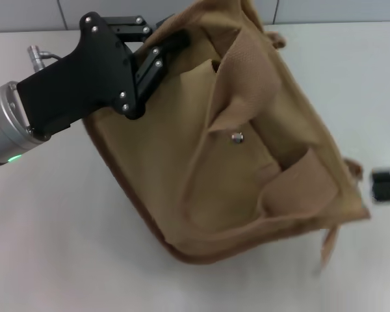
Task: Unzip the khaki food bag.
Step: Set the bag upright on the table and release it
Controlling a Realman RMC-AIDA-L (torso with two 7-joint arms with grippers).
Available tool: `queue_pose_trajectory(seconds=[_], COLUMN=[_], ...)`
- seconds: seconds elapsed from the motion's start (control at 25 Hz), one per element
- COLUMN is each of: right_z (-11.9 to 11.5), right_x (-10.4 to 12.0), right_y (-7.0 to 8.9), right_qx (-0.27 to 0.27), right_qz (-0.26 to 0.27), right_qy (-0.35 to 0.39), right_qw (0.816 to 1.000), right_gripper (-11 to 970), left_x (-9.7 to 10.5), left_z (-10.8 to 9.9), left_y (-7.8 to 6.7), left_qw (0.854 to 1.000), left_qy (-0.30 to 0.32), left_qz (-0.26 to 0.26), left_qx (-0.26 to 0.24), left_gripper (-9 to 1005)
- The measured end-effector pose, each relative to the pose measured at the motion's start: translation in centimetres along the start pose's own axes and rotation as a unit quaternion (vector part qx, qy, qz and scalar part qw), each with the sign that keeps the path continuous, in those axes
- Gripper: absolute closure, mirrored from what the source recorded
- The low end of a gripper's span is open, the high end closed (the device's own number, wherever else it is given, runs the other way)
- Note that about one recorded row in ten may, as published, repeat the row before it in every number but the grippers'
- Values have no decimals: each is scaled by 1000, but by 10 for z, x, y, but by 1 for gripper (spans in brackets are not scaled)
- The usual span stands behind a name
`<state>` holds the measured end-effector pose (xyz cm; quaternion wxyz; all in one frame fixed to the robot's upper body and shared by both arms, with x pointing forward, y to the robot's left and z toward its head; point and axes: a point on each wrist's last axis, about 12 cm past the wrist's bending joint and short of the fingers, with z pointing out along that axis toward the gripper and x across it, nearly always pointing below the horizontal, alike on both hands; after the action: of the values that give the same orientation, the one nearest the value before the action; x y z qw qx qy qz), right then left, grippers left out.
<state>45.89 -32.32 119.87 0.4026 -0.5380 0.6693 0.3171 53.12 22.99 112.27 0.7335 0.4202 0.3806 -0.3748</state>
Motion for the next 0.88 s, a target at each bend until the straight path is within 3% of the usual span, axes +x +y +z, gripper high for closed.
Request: queue_pose_trajectory(seconds=[0.2, 0.48, 0.72, 0.88], right_z=[-31, -51, -44, -15], right_x=[21, 44, 57, 65], right_y=[-1, -1, -10, -21], right_qx=[87, 160, 170, 118], right_qz=[-1, -4, 5, 4], right_qy=[-54, -14, 23, 28], right_qw=[995, 987, 985, 993], right_gripper=[773, 635, 491, 313], left_x=[0, -2, -3, -3], left_z=[-2, -3, -4, -5], left_y=[-1, 1, 1, 1], left_qw=[1000, 1000, 1000, 1000], left_qy=[1, -1, -3, -3], left_qz=[-1, 3, 0, 0], left_qx=[-3, -4, -6, -7], left_gripper=[938, 938, 938, 938])
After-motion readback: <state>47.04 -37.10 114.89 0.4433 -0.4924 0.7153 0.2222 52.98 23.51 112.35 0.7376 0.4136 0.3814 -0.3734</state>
